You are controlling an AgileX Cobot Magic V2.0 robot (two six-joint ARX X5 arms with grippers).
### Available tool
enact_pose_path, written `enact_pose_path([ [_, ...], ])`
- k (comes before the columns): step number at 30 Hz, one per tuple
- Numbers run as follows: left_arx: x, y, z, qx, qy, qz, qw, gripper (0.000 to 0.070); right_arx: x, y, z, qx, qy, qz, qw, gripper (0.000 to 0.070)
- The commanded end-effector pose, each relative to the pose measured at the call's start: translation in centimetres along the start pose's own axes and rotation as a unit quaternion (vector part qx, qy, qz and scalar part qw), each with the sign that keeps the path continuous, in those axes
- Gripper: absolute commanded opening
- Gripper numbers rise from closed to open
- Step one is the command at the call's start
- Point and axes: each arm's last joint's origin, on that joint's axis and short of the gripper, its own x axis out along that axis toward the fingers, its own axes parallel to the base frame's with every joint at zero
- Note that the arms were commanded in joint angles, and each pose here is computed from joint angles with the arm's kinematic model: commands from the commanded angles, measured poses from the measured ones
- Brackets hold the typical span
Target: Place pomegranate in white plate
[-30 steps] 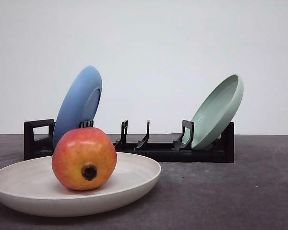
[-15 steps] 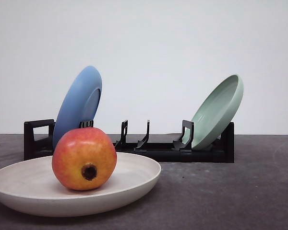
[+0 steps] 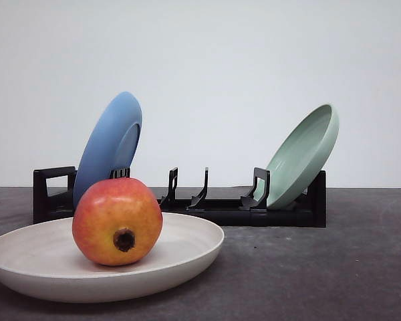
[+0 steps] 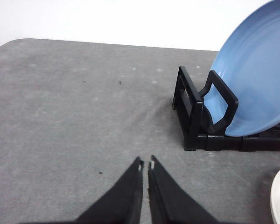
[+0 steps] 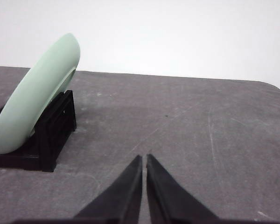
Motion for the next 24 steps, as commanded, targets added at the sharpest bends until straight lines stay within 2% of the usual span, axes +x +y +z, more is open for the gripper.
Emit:
enact_pose_path([
  [1,0.11,0.03,-0.38,0.000,0.007,-0.002,1.000,0.0000,0.03,0.00,-0.03,-0.003,-0.004,0.000,1.000,0.0011],
  [24,0.11,0.03,-0.38,0.000,0.007,-0.002,1.000,0.0000,0.03,0.00,-0.03,-0.003,-0.004,0.000,1.000,0.0011],
])
